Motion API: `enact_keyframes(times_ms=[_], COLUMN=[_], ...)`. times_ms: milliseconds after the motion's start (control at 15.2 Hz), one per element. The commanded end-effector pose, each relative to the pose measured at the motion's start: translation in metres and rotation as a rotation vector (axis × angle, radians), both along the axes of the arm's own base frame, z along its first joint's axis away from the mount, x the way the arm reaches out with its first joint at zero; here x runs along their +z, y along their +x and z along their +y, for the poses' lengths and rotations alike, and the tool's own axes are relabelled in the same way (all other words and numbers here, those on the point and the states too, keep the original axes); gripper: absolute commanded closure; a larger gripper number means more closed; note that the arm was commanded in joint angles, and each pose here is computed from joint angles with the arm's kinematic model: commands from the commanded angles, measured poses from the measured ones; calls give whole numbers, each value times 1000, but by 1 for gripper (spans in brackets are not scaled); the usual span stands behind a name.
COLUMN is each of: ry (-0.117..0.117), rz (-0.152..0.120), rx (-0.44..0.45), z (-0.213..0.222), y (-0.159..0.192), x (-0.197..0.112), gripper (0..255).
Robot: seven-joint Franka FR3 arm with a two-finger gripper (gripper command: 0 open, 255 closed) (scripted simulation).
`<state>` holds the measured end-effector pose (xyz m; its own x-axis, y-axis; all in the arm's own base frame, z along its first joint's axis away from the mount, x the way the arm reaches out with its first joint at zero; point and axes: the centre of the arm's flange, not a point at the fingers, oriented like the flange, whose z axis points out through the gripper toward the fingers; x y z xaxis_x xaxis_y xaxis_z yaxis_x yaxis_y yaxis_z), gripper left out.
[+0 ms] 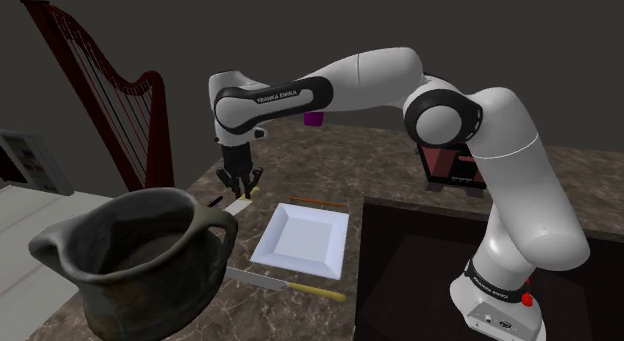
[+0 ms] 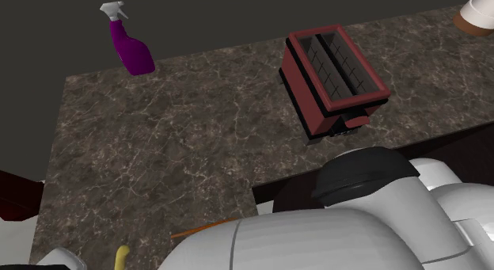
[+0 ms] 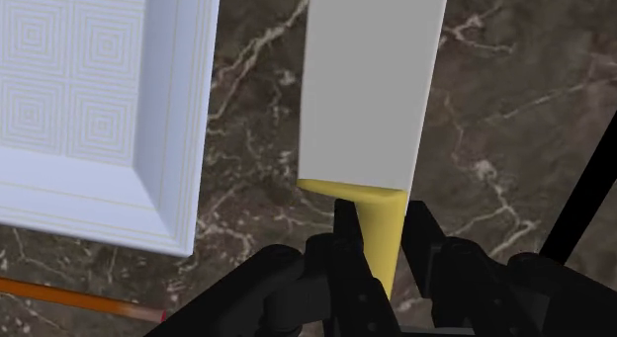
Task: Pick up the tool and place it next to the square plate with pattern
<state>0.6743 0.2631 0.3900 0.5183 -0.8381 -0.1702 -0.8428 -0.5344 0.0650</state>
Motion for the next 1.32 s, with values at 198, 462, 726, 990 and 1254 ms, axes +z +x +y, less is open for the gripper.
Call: enact_keyframes(times_ms=[198,462,726,990,1254], ry=[1,1,1,1,1], rz=[0,0,0,0,0], rx=[1,1,1,0,1], z=[0,0,0,-3,0], y=[0,0,0,1,0], x=[-26,-41,-41,-40,-41], gripper=[255,255,255,0,0])
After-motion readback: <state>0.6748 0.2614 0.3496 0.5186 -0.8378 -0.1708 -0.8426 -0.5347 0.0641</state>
